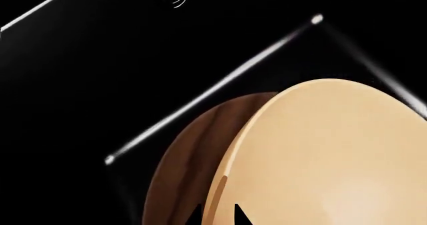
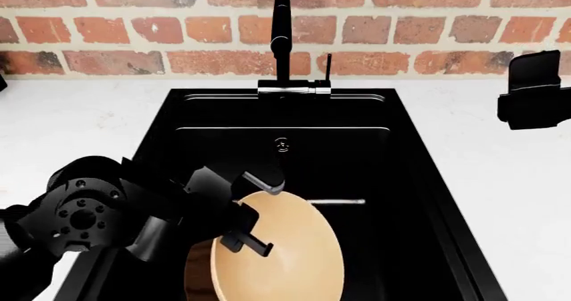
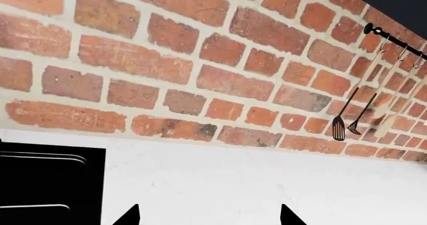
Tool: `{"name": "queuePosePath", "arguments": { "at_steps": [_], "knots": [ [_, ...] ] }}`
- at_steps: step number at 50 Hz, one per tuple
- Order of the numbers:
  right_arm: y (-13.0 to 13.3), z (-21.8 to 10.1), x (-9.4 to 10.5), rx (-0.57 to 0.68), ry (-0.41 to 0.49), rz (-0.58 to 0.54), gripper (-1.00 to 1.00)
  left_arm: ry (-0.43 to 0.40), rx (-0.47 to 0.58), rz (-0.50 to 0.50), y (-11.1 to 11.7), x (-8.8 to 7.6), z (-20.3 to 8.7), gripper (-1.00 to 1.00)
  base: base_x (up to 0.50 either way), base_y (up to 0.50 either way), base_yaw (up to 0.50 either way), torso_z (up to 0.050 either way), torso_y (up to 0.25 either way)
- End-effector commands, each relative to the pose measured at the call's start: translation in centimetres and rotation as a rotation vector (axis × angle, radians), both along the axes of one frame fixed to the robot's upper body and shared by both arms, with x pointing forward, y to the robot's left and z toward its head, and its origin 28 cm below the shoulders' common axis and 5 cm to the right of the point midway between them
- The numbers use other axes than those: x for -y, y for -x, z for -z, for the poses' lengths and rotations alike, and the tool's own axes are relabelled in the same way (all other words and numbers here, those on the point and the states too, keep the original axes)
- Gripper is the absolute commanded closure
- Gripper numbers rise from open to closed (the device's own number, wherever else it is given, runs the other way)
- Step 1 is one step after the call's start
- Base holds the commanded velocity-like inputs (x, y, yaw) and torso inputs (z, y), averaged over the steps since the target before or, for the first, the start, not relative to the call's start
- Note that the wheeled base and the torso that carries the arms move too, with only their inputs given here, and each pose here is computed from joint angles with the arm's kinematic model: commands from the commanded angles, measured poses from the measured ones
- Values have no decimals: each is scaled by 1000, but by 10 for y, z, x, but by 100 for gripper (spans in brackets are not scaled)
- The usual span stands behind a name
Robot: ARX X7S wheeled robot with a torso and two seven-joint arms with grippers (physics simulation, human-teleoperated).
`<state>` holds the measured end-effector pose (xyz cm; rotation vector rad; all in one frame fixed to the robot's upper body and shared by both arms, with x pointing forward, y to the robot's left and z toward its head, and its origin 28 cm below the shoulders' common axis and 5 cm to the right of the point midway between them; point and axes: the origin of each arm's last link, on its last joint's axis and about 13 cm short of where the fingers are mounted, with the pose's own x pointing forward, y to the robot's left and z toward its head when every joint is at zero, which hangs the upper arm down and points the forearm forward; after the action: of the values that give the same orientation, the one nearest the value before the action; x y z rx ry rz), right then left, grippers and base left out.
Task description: Stack the bowls in the sink.
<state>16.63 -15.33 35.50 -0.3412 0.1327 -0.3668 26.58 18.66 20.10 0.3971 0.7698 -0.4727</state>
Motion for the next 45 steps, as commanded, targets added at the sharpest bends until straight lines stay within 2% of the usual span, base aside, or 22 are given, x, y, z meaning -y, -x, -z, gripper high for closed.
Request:
{"name": "queuePosePath", "arguments": {
  "at_steps": [1,16,21,22,37,45],
  "knots": [
    [1,0,1,-1,-1,2,-100,-18,-7,1,-2,2,6,100,0,0,0,0,0],
    [1,2,2,-3,-4,5,-100,-25,-23,9,-3,4,14,100,0,0,0,0,0],
    [1,3,2,-4,-4,5,-100,-53,-13,15,-3,3,13,100,0,0,0,0,0],
    [1,3,2,-4,-5,5,-100,-60,-9,15,-3,3,12,-100,0,0,0,0,0],
    [0,3,2,-10,-5,4,-100,-93,22,-2,-3,-1,4,-100,0,0,0,0,0],
    [0,2,2,-8,-6,4,-100,-72,115,-25,-1,-3,-29,-100,0,0,0,0,0]
  ]
}}
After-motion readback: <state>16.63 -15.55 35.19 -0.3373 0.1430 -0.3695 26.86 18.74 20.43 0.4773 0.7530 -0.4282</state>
